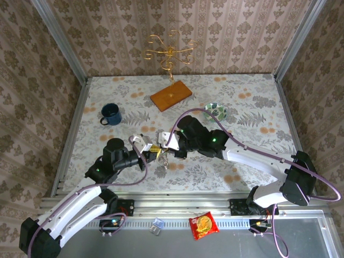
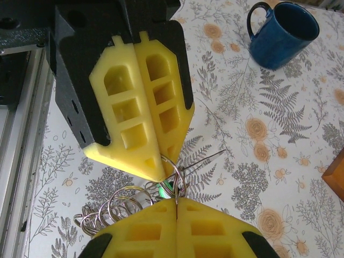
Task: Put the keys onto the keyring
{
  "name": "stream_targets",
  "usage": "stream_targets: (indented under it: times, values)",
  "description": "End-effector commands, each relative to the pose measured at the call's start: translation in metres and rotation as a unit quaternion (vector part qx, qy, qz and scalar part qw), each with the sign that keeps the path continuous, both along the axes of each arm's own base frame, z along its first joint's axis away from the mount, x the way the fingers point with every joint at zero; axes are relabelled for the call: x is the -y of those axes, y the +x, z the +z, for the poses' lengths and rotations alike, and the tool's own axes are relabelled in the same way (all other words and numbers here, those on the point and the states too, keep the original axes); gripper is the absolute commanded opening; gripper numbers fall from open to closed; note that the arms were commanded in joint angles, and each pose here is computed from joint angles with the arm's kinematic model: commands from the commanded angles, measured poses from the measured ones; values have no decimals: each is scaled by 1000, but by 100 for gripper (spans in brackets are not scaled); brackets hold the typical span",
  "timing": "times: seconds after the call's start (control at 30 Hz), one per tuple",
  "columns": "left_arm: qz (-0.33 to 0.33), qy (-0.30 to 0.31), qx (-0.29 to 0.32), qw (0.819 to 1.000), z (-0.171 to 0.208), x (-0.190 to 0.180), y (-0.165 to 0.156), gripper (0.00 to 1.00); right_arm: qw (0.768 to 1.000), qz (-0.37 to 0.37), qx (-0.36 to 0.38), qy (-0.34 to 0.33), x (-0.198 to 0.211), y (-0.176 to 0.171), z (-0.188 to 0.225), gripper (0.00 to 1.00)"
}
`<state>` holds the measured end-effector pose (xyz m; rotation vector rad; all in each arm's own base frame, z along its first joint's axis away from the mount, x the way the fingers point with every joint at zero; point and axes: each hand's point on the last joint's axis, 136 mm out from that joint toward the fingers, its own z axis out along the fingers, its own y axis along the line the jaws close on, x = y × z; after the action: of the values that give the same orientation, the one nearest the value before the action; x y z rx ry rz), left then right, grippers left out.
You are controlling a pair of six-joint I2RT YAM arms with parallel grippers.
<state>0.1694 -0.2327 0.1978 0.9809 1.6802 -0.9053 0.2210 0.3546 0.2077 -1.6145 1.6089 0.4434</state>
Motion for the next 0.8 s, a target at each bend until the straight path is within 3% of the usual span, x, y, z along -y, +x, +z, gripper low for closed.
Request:
stream_targets:
  times: [0.0, 0.27, 0.57, 0.77]
  values:
    - [-13, -31, 31, 999, 27, 5, -3, 0, 1000, 10, 13, 11, -6, -2, 11, 0]
    - [19, -55, 35, 998, 35, 2, 8, 0, 999, 31, 39, 0, -8, -10, 2, 0]
    - [33, -72, 44, 996, 38, 1, 12, 0, 996, 41, 78, 1, 4, -18, 7, 27]
    - [4, -71, 85, 994, 40, 2, 2, 0, 997, 26, 12, 72, 20, -18, 27, 29]
